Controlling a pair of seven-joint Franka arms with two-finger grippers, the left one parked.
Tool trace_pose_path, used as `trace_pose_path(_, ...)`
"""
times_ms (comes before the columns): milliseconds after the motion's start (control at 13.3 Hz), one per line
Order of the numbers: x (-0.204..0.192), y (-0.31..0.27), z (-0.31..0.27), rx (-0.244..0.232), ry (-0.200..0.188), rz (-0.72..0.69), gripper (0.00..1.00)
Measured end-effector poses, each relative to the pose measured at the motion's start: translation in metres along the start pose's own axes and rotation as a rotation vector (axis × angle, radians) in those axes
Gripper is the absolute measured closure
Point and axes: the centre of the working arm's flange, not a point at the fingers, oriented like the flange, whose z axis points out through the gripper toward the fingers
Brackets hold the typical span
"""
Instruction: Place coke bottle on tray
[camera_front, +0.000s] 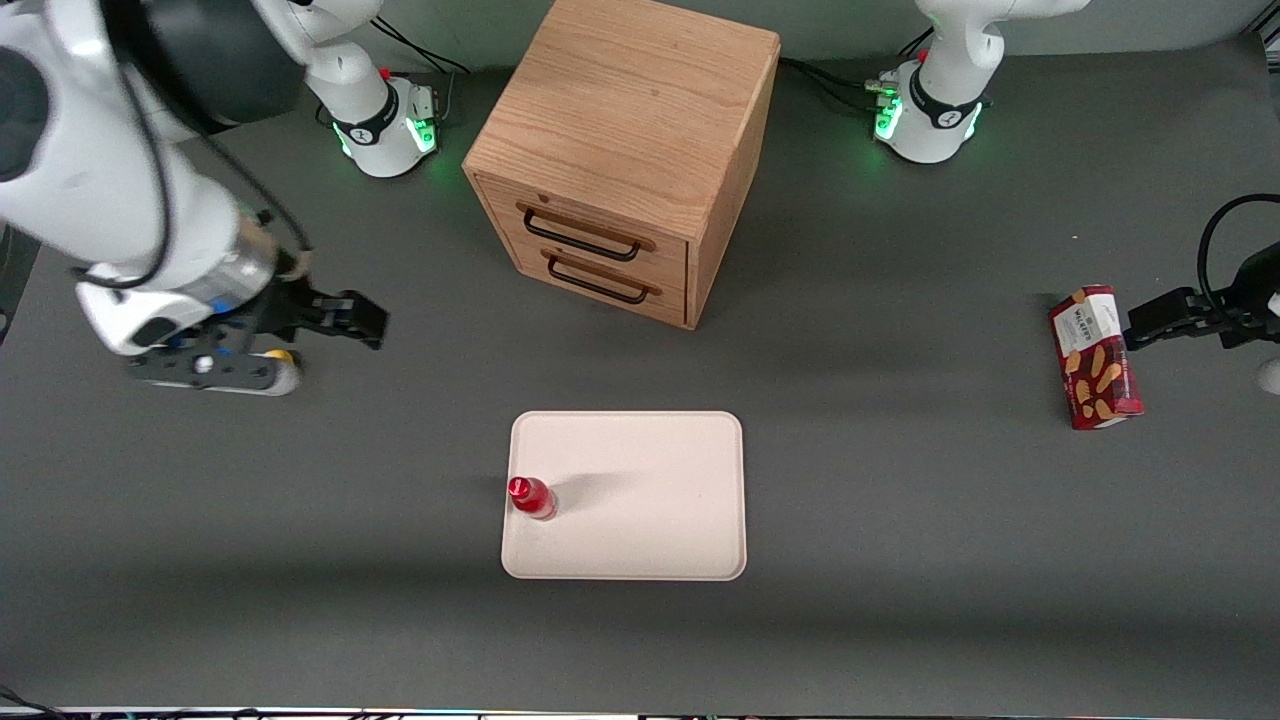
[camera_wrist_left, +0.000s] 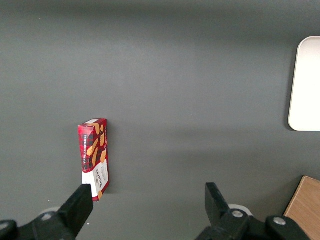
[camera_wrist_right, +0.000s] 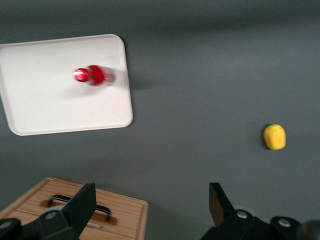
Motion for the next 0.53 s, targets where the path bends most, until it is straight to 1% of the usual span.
trace_pose_path(151,0.000,0.056,-0.005,0.014,-0.014,-0.013,0.00)
trace_pose_path(301,-0.005,0.096,-0.009,0.020,-0.018,-0.053,0.00)
trace_pose_path(527,-0.015,0.129,-0.006,0.026,0.009,-0.087,0.00)
